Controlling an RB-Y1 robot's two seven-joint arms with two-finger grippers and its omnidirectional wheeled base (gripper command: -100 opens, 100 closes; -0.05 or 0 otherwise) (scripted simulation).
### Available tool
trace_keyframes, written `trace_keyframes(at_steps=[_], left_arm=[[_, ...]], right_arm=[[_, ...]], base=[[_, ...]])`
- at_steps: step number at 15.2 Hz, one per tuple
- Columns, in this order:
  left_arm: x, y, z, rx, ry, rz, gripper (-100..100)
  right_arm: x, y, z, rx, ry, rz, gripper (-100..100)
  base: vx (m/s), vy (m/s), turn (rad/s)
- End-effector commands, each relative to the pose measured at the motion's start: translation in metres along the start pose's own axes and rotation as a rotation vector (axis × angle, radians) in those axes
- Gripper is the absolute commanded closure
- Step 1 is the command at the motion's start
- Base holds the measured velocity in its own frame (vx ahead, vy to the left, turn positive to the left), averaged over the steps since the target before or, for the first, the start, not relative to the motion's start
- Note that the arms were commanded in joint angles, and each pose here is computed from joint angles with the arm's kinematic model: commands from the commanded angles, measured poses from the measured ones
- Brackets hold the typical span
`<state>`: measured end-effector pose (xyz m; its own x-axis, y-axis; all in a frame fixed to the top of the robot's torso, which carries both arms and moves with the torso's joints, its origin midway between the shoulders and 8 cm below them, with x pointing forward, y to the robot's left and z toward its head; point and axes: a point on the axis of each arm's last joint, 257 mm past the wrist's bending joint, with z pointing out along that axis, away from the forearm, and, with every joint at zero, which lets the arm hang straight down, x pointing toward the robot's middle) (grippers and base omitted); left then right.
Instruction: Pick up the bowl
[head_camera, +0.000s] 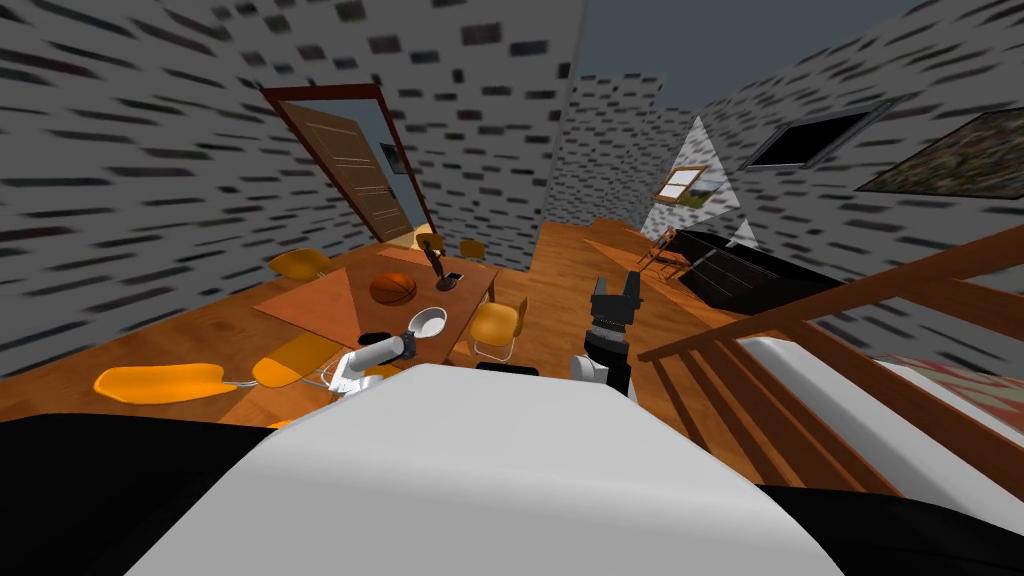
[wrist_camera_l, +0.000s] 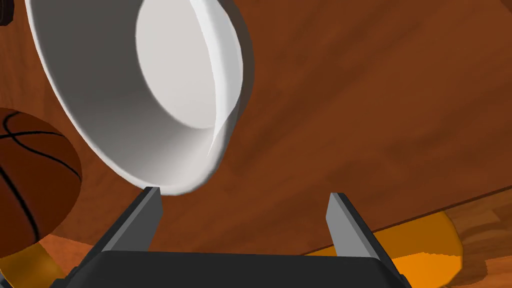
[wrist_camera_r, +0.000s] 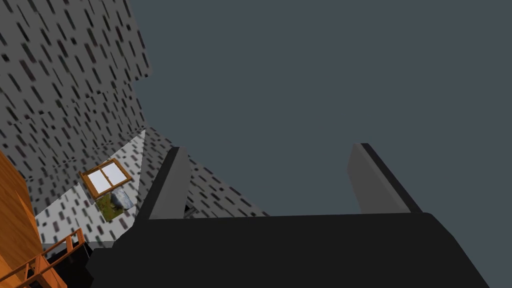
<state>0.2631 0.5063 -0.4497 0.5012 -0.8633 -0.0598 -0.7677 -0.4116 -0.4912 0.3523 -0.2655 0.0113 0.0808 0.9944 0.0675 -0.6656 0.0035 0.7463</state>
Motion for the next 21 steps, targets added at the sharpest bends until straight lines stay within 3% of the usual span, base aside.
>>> trace_keyframes(at_steps=[1, 4, 5, 10, 12, 13, 17, 21], left_arm=[[0.0, 0.011, 0.004, -0.028, -0.003, 0.057, -100], [0.02, 0.029, 0.012, -0.091, 0.032, 0.09, -100], [0.011, 0.022, 0.01, -0.065, 0.018, 0.079, -100], [0.012, 0.028, 0.026, -0.065, 0.015, 0.071, -100], [0.012, 0.028, 0.025, -0.067, 0.016, 0.072, -100], [0.012, 0.027, 0.026, -0.065, 0.015, 0.071, 100], [0.013, 0.025, 0.025, -0.061, 0.018, 0.072, 100], [0.012, 0.024, 0.012, -0.07, 0.021, 0.081, 100]], right_arm=[[0.0, 0.0, 0.0, 0.0, 0.0, 0.0, 0], [0.0, 0.0, 0.0, 0.0, 0.0, 0.0, 0], [0.0, 0.0, 0.0, 0.0, 0.0, -0.001, 0], [0.0, 0.0, 0.0, 0.0, 0.0, 0.0, 0], [0.0, 0.0, 0.0, 0.0, 0.0, 0.0, 0], [0.0, 0.0, 0.0, 0.0, 0.0, 0.0, 0], [0.0, 0.0, 0.0, 0.0, 0.0, 0.0, 0], [0.0, 0.0, 0.0, 0.0, 0.0, 0.0, 0]], base=[[0.023, 0.032, -0.193], [0.09, 0.092, -0.112], [-0.006, 0.03, -0.066], [-0.003, 0.013, -0.034], [-0.003, 0.008, -0.024], [0.0, 0.0, 0.0], [0.0, 0.003, -0.006], [0.004, -0.016, 0.055]])
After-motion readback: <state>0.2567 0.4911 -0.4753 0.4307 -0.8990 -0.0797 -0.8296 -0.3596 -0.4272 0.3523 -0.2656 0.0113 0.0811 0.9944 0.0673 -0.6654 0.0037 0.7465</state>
